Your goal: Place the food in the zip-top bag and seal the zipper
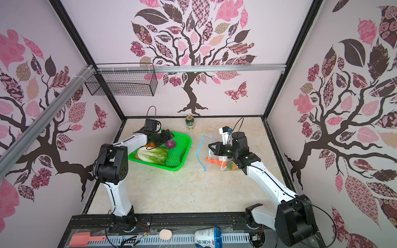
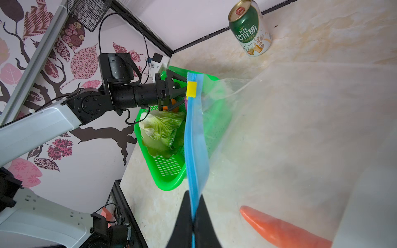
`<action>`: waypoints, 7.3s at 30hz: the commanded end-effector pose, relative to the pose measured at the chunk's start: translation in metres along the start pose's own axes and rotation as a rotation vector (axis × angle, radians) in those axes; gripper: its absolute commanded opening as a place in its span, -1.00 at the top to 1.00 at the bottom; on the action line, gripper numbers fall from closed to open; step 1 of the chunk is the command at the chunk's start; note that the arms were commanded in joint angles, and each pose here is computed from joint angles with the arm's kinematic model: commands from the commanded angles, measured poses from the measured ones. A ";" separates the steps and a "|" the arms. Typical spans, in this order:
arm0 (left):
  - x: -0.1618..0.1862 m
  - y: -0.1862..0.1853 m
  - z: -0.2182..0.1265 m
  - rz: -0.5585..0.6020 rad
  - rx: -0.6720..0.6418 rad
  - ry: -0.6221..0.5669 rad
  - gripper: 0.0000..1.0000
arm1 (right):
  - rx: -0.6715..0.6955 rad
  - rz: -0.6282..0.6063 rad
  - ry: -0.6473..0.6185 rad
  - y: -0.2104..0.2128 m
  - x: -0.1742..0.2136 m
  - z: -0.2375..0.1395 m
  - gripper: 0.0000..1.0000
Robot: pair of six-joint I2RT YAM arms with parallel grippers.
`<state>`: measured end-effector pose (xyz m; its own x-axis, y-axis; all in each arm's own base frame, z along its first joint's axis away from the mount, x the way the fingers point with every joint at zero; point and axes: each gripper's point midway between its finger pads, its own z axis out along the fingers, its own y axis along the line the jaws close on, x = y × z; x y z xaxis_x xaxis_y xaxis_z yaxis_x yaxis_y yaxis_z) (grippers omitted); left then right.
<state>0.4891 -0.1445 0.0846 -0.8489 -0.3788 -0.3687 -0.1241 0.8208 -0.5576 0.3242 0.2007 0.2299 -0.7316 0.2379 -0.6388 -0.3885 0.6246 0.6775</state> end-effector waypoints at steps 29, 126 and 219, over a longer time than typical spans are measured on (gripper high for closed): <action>0.034 -0.002 0.002 0.577 -0.404 0.109 -0.97 | 0.001 -0.028 -0.012 0.003 -0.001 -0.004 1.00; 0.200 -0.241 -0.043 0.582 0.389 0.122 -0.59 | -0.027 -0.048 0.016 0.010 -0.001 -0.003 1.00; 0.189 -0.261 -0.079 0.361 0.588 0.174 1.00 | 0.256 -0.268 -0.324 0.037 -0.088 -0.085 1.00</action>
<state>0.3249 -0.3960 0.2372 -0.8353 -0.0178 -0.5496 0.4677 0.5024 -0.7272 0.3218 0.1310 0.3587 -0.3609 0.2684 -0.8932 -0.3379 0.8550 0.3934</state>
